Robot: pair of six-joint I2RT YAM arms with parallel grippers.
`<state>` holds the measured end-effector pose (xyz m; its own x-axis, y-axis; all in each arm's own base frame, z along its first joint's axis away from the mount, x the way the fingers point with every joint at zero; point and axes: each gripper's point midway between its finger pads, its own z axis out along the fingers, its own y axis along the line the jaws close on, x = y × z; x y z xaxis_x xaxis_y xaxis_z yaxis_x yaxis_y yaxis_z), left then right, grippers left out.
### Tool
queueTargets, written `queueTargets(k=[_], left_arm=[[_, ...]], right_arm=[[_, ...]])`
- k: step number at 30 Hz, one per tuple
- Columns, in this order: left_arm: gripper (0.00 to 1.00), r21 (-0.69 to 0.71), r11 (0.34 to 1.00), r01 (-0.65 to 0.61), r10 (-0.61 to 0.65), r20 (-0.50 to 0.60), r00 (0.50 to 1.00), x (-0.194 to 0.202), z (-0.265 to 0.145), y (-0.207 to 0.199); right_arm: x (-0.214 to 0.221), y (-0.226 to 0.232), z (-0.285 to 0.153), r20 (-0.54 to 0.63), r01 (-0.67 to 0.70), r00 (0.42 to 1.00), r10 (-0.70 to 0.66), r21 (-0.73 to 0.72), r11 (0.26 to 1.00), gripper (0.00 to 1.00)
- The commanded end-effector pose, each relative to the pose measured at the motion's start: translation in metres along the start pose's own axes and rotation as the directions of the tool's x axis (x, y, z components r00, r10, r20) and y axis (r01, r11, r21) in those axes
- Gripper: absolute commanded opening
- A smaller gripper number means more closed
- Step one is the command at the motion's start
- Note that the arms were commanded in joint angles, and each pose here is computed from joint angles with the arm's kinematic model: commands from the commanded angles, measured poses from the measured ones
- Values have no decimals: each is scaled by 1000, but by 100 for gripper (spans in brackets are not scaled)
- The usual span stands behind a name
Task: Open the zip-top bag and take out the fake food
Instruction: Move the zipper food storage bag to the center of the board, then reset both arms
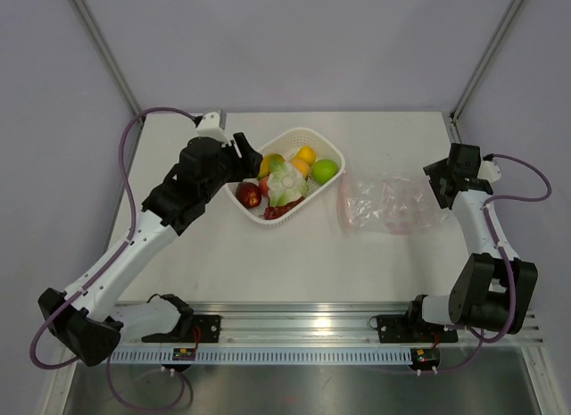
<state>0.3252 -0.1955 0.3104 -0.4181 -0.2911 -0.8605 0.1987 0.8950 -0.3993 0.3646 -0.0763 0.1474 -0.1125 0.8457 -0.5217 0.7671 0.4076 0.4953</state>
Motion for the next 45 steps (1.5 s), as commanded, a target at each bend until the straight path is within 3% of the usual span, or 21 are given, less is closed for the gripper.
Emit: queueTargets(k=[1,3,7,13,19,21,22,25,28,31,35,40,45], left_arm=[[64,50,999,14,-14,-3,1000,1,-16,-5],[64,67,997,25,-25,-3,1000,6,-23,-4],[66,95,995,32,-33,13,999,14,-35,0],[76,132,991,16,-19,22,1000,30,-59,9],[89,158,987,26,-39,78,996,41,-85,23],[99,168,985,38,-56,107,993,46,-91,28],[99,152,987,50,-64,87,994,63,-88,37],[99,155,986,68,-84,104,991,80,-96,50],[99,170,982,84,-107,131,986,90,-106,59],[99,169,982,89,-113,135,984,106,-111,70],[99,143,986,81,-101,141,985,127,-109,86],[99,157,983,91,-113,133,985,140,-103,88],[99,133,987,89,-107,131,986,141,-103,92]], right_arm=[[-13,21,-19,13,28,1000,-27,-71,997,79],[-16,20,-26,14,52,999,-51,-59,997,85],[-19,25,-45,22,95,995,-93,-119,988,89],[-7,32,-97,32,183,983,-183,-324,928,99],[5,27,-169,143,304,952,-270,-532,790,99],[14,18,-191,180,335,941,-285,-588,736,99],[14,13,-205,220,358,933,-283,-606,710,100],[29,-5,-215,245,376,927,-285,-634,676,100],[35,-24,-209,254,355,934,-250,-616,703,99],[48,-29,-234,294,369,929,-223,-701,611,99],[57,-33,-243,329,378,925,-188,-750,543,100],[74,-32,-222,223,328,943,-249,-760,562,99],[74,-33,-223,223,323,945,-241,-762,561,99]])
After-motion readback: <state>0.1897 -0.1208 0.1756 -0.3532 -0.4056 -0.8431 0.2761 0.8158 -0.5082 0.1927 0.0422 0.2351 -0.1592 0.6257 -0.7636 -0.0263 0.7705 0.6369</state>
